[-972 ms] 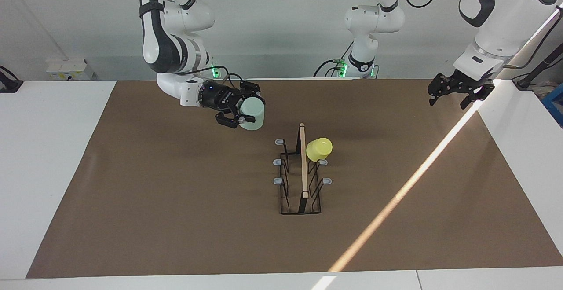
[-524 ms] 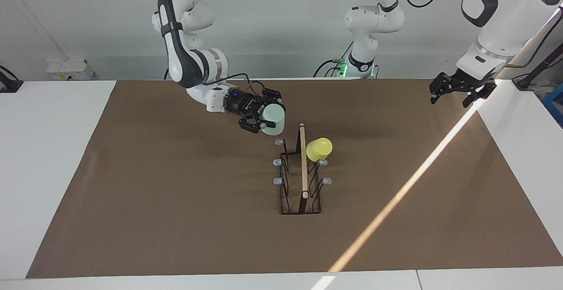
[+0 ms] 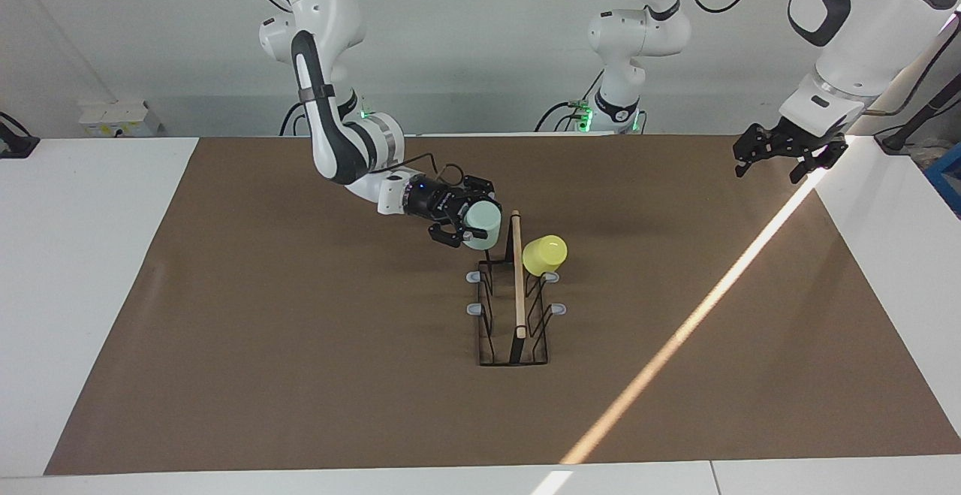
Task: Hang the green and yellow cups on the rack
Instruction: 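Carry the green cup with the right gripper onto a rack peg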
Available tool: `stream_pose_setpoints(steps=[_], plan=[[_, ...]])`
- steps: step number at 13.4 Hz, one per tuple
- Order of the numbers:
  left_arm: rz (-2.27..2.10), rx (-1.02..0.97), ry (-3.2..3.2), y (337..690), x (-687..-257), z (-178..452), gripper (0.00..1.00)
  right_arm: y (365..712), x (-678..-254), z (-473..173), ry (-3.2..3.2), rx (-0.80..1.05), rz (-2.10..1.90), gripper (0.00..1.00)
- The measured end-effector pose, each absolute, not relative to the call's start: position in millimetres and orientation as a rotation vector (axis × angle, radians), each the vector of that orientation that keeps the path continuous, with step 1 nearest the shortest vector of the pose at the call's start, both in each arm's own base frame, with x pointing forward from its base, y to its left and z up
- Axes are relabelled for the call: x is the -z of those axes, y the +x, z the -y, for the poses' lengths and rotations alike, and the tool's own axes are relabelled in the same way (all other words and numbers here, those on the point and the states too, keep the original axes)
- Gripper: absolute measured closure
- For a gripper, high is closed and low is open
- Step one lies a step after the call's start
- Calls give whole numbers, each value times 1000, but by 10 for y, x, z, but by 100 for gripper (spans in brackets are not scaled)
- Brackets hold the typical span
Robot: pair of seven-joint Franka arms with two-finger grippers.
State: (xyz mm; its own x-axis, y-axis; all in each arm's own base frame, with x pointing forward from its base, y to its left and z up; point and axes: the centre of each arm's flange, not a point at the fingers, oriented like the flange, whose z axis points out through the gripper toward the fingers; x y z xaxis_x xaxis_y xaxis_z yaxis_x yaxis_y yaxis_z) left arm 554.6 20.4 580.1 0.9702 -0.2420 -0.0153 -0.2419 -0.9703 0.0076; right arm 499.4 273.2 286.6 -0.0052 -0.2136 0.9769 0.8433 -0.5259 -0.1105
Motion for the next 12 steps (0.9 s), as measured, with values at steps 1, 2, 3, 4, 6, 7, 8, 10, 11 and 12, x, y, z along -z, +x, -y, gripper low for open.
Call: stream_pose_setpoints(steps=[1, 2, 3, 4, 6, 7, 8, 10, 11, 12], plan=[[382, 25, 3112, 5546, -5801, -205, 0, 4992, -2845, -2734, -1460, 1654, 690, 36], [382, 25, 3112, 5546, -5801, -205, 0, 4989, -2815, -2736, -1460, 1653, 690, 36], [382, 25, 3112, 5546, -5801, -205, 0, 4986, -2781, -2738, -1462, 1649, 689, 36], [382, 25, 3112, 5546, -5801, -205, 0, 4984, -2753, -2739, -1463, 1646, 687, 36], [382, 25, 3112, 5546, -5801, -205, 0, 4983, -2726, -2740, -1467, 1642, 686, 36], [382, 25, 3112, 5546, -5801, -205, 0, 4980, -2716, -2739, -1468, 1641, 686, 36], [382, 25, 3112, 5546, -5801, -205, 0, 4974, -2699, -2736, -1472, 1638, 685, 36], [382, 25, 3112, 5546, -5801, -205, 0, 4966, -2641, -2736, -1477, 1632, 684, 36], [382, 25, 3112, 5546, -5801, -205, 0, 4962, -2610, -2736, -1480, 1628, 683, 36], [382, 25, 3112, 5546, -5801, -205, 0, 4960, -2589, -2735, -1483, 1625, 683, 36]])
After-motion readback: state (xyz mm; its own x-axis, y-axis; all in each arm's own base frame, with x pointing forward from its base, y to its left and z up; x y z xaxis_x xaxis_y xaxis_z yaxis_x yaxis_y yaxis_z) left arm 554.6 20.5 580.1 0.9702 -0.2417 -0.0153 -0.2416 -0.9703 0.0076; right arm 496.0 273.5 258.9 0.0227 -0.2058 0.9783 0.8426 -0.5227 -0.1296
